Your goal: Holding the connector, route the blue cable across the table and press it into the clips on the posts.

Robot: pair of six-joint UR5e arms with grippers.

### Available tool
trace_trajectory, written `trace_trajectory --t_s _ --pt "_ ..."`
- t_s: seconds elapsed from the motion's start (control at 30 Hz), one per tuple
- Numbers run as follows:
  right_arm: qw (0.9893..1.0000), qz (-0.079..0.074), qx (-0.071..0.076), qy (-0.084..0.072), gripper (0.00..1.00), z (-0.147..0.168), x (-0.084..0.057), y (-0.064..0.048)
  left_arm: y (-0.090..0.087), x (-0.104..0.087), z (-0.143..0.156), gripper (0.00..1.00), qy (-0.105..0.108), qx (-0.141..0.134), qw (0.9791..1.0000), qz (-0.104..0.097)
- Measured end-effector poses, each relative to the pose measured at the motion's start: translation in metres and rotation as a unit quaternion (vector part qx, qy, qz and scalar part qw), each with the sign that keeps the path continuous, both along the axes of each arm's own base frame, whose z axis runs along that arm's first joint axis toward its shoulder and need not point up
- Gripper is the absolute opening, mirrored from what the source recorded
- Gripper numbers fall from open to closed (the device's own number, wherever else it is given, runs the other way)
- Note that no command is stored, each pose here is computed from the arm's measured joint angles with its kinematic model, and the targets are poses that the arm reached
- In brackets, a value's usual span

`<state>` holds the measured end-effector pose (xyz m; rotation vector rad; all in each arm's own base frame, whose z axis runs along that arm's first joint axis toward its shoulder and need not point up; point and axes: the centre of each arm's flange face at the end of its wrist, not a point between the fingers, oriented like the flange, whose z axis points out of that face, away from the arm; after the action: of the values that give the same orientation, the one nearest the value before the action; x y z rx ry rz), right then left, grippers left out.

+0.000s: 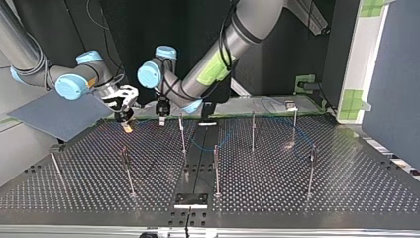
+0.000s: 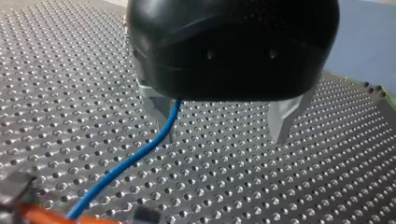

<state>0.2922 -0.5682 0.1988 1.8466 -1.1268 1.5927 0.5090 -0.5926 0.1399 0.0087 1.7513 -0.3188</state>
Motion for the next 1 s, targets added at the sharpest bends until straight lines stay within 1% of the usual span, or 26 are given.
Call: trace_trajectory --t_s 0.13,0.17,0.2,0.23,0.27,0.3,0.33,0.37,0.4,0.43,0.47,0.5,0.53,0.7,1.0 --pt "1.0000 0.000 0.000 0.000 0.00 0.000 0.000 0.000 -0.003 -0.003 0.000 1.00 0.001 0.000 1.0000 -0.002" --pt "1.0000 0.000 0.000 0.000 0.00 0.000 0.000 0.000 -0.004 -0.004 0.000 0.95 0.001 0.000 1.0000 -0.002" --pt "1.0000 0.000 0.000 0.000 0.00 0.000 0.000 0.000 -0.005 -0.005 0.000 0.95 0.001 0.000 1.0000 -0.003" --pt "1.0000 0.000 0.000 0.000 0.00 0.000 0.000 0.000 -0.006 -0.006 0.000 0.83 0.000 0.001 1.0000 -0.003" --pt "1.0000 0.000 0.000 0.000 0.00 0.000 0.000 0.000 -0.006 -0.007 0.000 0.65 0.000 0.002 1.0000 -0.003" --pt "1.0000 0.000 0.000 0.000 0.00 0.000 0.000 0.000 -0.006 -0.008 0.000 0.65 -0.001 0.002 1.0000 -0.001" --pt "1.0000 0.001 0.000 0.000 0.00 0.000 0.001 0.000 -0.007 -0.008 0.000 0.52 -0.001 0.002 1.0000 0.000" --pt "1.0000 0.001 0.000 0.000 0.00 0.000 0.001 0.000 -0.007 -0.008 0.001 0.37 -0.002 0.002 1.0000 0.002" --pt "1.0000 0.001 0.000 0.000 0.00 0.000 0.001 0.001 -0.007 -0.008 0.001 0.37 -0.003 0.002 1.0000 0.004" --pt "1.0000 0.001 0.000 0.000 0.00 0.000 0.001 0.001 -0.006 -0.008 0.001 0.25 -0.003 0.002 1.0000 0.006" --pt "1.0000 0.001 0.000 0.000 0.00 0.000 0.001 0.001 -0.006 -0.008 0.002 0.09 -0.004 0.001 1.0000 0.009" --pt "1.0000 0.001 0.000 0.000 0.00 0.000 0.001 0.001 -0.006 -0.007 0.003 0.09 -0.005 0.001 0.9999 0.013" --pt "1.0000 0.002 0.000 0.000 0.00 0.000 0.002 0.001 -0.005 -0.007 0.004 0.00 -0.006 0.000 0.9998 0.016" --pt "1.0000 0.003 0.000 0.000 0.00 0.000 0.003 0.001 -0.006 -0.005 0.011 0.00 -0.012 -0.003 0.9996 0.027" --pt "1.0000 0.003 -0.001 0.000 0.00 0.001 0.003 0.002 -0.008 -0.005 0.020 0.00 -0.008 -0.002 0.9995 0.029"
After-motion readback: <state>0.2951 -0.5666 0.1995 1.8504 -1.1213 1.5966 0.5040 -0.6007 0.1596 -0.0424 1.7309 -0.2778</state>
